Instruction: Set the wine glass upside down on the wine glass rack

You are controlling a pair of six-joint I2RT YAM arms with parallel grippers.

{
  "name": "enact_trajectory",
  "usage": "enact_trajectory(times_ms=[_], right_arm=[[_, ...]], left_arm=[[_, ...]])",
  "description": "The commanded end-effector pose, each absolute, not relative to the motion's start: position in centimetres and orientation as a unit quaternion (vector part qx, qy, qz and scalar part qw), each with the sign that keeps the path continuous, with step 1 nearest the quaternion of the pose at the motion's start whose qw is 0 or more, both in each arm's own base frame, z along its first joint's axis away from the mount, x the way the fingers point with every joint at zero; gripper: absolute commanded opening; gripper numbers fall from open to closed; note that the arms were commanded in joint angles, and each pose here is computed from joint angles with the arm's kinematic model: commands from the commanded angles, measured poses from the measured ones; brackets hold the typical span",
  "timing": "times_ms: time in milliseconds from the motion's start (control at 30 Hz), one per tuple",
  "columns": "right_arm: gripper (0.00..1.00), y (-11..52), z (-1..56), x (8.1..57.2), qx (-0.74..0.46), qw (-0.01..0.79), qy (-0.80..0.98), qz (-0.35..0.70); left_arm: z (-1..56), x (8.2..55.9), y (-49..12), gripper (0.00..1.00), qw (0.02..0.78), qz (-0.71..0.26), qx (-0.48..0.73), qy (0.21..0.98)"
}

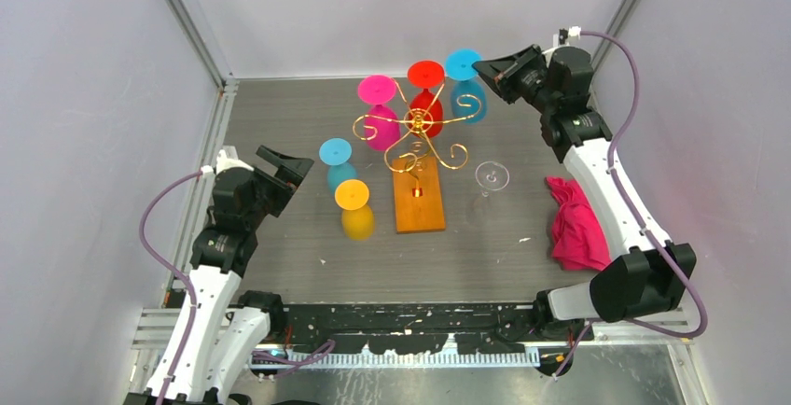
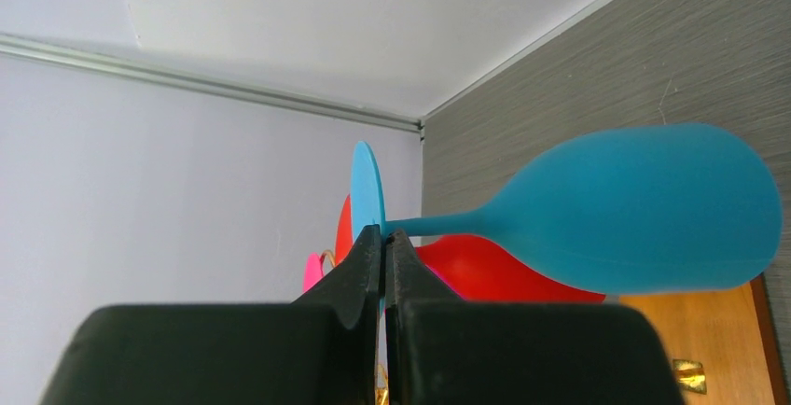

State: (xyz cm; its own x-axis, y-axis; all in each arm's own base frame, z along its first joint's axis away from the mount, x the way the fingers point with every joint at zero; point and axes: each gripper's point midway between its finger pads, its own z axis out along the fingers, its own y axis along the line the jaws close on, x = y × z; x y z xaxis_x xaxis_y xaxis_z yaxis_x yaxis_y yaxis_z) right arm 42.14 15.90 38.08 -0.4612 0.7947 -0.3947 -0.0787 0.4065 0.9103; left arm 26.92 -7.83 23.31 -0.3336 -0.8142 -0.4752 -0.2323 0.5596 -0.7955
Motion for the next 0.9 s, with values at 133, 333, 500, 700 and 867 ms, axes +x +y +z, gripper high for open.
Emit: enact_trajectory(times_ms=[133,333,500,700,867], right_arm=[[0.01,16.7,40.9,39.6,0.225,0.484,0.689,0.489],[0.01,17.0,40.6,38.5,0.222,0.482,0.691,0.490],[0.01,17.2,40.6,37.7,0.219,0.480,0.692,0.492],[0.01,17.6,40.4,36.7,0.213,0.475,0.696,0.494],[0.01,17.7,40.2,36.1,0.212,0.474,0.698,0.493]], left_arm=[[24.6,26.9,-7.5,1.00,0.480,-0.322,-0.348,0.739],[24.7,26.7,-7.5,1.00,0.480,-0.322,-0.347,0.739],[24.6,26.5,-7.5,1.00,0.477,-0.324,-0.349,0.738],[24.7,26.3,-7.6,1.00,0.477,-0.328,-0.350,0.736],[24.9,26.1,-7.6,1.00,0.478,-0.330,-0.350,0.735]])
